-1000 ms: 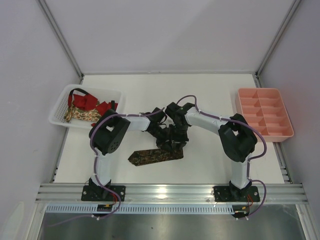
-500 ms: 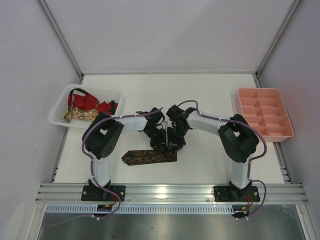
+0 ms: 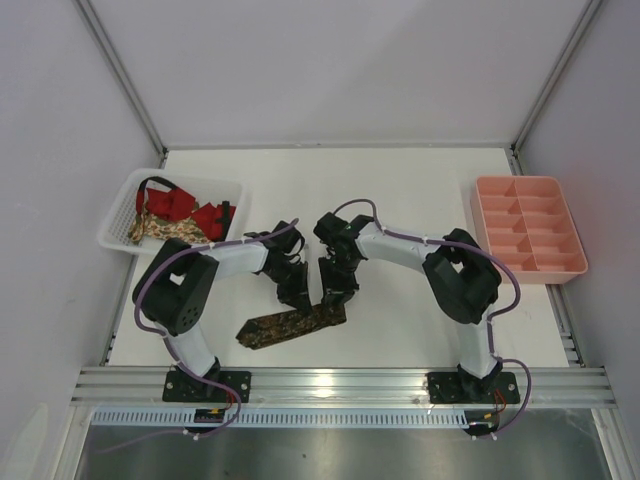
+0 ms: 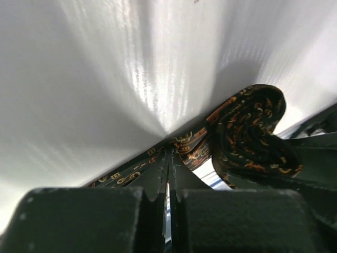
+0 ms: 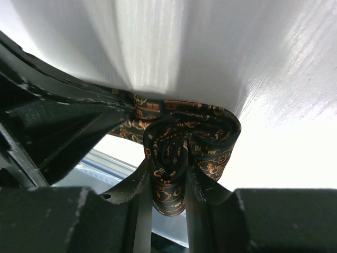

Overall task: Roll the ties
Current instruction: Roll the tie

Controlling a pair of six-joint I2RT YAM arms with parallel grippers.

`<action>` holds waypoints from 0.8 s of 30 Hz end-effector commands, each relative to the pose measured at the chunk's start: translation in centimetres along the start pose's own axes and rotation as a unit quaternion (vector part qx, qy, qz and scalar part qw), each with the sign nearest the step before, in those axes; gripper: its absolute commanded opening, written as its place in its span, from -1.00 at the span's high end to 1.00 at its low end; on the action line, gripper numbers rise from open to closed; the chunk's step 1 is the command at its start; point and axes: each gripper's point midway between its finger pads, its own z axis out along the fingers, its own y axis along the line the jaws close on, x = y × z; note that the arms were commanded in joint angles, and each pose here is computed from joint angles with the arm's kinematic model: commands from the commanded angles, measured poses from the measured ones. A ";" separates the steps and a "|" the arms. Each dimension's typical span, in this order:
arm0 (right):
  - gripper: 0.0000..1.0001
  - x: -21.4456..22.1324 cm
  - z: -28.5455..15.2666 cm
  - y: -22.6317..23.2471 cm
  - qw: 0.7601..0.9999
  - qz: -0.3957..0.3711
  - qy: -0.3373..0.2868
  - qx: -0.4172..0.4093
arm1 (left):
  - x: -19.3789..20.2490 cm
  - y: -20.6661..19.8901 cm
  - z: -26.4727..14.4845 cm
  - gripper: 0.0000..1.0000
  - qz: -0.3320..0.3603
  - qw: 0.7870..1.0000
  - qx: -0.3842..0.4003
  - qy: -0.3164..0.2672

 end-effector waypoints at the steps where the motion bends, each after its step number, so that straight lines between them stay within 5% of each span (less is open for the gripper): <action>1: 0.52 -0.7 3.9 -4.0 0.993 -0.036 -0.019 0.113 | 0.7 2.0 1.7 0.99 -0.013 1.000 -0.024 -0.001; 12: -0.01 -0.9 1.3 -2.5 0.979 -0.098 -0.064 0.166 | 0.3 2.3 1.7 0.99 -0.017 0.999 -0.033 -0.008; 24: -0.10 -1.8 -1.4 0.5 0.973 -0.140 -0.090 0.159 | -0.5 2.5 -0.5 0.99 -0.005 0.998 -0.059 -0.027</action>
